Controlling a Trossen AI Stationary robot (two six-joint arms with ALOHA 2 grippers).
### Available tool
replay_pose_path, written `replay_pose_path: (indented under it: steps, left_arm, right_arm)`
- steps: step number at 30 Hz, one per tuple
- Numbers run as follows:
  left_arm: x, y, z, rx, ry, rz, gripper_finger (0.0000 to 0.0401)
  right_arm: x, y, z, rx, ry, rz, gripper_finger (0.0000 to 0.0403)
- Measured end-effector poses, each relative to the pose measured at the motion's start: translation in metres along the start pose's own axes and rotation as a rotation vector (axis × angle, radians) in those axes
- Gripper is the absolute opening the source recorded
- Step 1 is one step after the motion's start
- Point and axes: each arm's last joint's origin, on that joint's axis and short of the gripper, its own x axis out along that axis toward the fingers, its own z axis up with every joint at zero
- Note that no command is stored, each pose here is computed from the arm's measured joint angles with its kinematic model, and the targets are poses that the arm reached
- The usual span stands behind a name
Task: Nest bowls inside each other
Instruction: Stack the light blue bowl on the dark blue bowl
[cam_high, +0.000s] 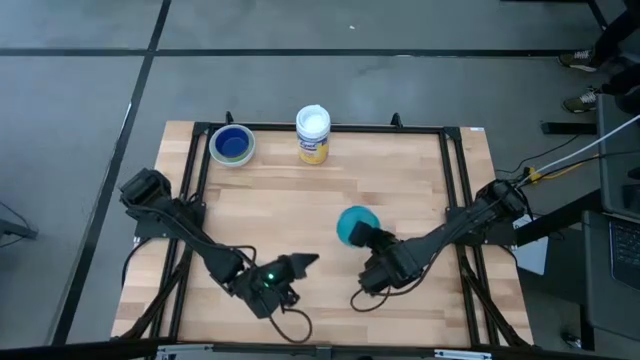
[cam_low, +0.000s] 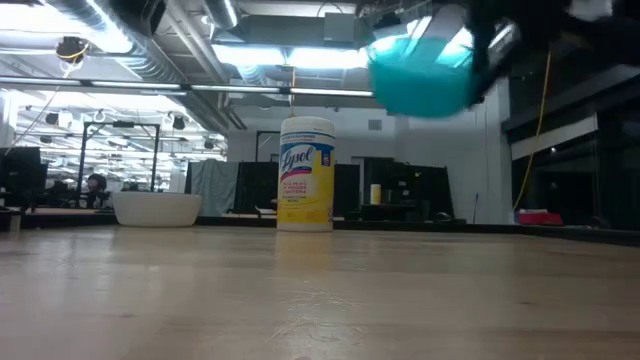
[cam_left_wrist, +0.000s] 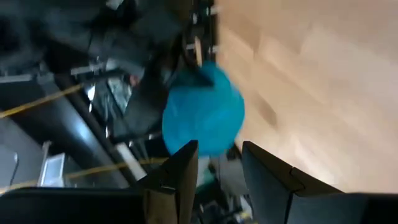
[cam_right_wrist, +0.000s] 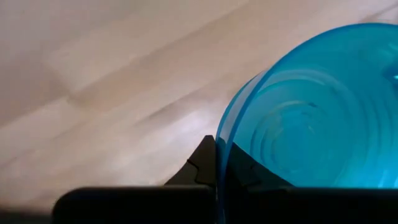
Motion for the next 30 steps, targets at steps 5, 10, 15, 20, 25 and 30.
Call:
replay_pose_path:
  steps: [5,10,15,20,25,30]
  left_arm:
    - [0.009,0.013,0.008,0.007,-0.044,-0.072,0.0121]
    - [0.019,0.017,0.008,0.043,-0.032,-0.117,0.0121]
    - [0.024,0.017,0.006,0.061,-0.026,-0.124,0.0121]
    - [0.029,0.017,0.003,0.054,-0.034,-0.138,0.0121]
    - [0.037,0.018,-0.002,0.028,-0.030,-0.158,0.0121]
    - [0.045,0.017,-0.008,-0.005,-0.023,-0.189,0.0121]
  right_arm:
    - [-0.016,-0.024,0.001,0.081,-0.109,-0.061,0.0001]
    - [-0.015,-0.031,0.005,0.078,-0.142,-0.057,0.0001]
    - [-0.007,-0.031,0.018,0.072,-0.156,-0.031,0.0001]
    - [-0.007,-0.033,0.021,0.087,-0.172,-0.043,0.0001]
    - [-0.016,-0.041,0.020,0.122,-0.212,-0.066,0.0001]
    - [-0.027,-0.051,0.017,0.159,-0.250,-0.088,0.0001]
